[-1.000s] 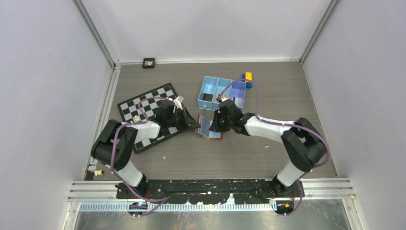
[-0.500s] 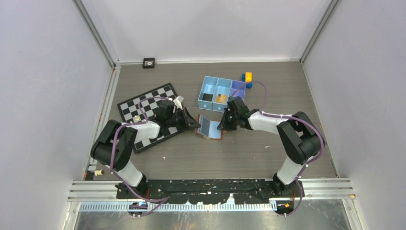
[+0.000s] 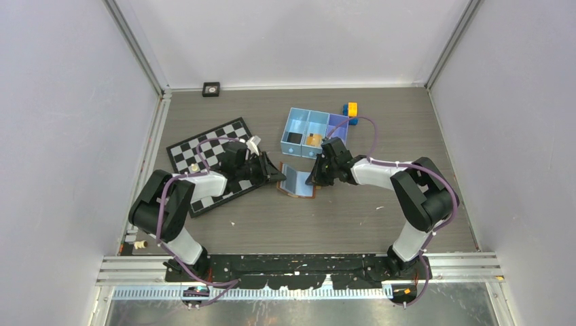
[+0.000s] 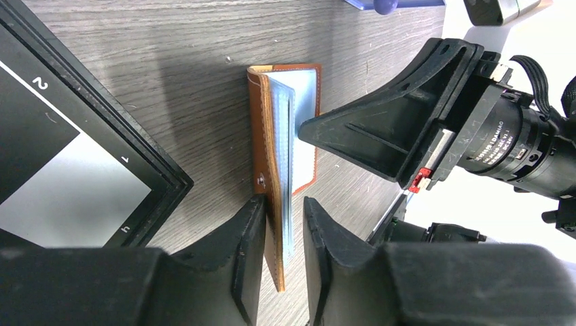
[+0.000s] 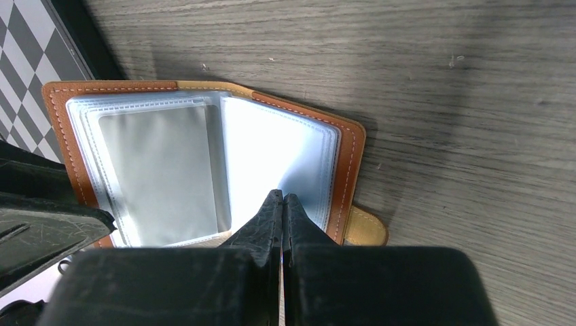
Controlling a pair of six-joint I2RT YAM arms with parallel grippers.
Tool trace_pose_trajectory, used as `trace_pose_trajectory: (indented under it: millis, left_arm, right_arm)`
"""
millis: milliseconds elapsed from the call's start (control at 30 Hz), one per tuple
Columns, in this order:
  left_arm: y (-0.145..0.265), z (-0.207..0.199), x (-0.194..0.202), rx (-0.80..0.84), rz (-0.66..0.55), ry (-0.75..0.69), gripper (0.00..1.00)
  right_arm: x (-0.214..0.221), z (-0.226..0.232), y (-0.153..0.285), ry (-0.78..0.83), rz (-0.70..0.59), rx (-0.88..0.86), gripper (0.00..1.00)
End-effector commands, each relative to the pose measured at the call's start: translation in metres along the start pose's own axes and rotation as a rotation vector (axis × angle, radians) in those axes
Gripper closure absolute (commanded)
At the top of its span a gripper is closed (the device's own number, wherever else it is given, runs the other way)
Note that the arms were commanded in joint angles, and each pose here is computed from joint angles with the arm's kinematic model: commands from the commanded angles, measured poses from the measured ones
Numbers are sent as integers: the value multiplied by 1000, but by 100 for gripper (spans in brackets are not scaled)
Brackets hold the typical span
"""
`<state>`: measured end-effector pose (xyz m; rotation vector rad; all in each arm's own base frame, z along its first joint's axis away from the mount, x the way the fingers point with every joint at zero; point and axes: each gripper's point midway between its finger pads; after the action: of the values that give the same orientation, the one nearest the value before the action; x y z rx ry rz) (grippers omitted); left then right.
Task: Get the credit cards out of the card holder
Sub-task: Open the card holder at the center of the board, then pick up the card holder from the center of the board.
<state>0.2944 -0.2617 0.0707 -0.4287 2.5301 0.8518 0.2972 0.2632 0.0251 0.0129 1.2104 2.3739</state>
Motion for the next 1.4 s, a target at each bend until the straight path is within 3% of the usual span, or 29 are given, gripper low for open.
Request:
trace_pose_trajectory:
  millis: [0,233,467,667,867,1067,1367]
  left_arm:
    - [-1,-12,-9,54,-12,-31,70]
    - [-6,-12,-5,61,7,-32,59]
    - [-12,-13,-1,72,32,-33,58]
    - [-13,-16,-2,80,32,-32,66]
    - [-10,-21,-3,94,28,-46,68]
    - [-11,-26,-1,114,35,-58,91]
    - [-1,-39,-8,124,6,-111,100]
  right_arm:
    - [2,1,-2,-5,6,-3,100]
    - [2,1,-2,-3,2,-5,100]
    - [3,2,-2,-4,8,-14,100]
    - [3,3,-1,-3,8,-18,100]
    - [3,4,0,5,3,-22,99]
    - [0,2,2,11,-15,-10,100]
    - [-3,7,8,22,-32,-31,100]
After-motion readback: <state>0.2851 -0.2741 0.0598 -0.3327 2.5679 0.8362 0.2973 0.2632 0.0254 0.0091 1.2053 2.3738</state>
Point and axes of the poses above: each gripper's point midway between its finger pads, its own y axis back along the fingers, its own z axis along the line the jaws close on, x = y × z, and after that the axes turned 13 degrees about -y, right-handed
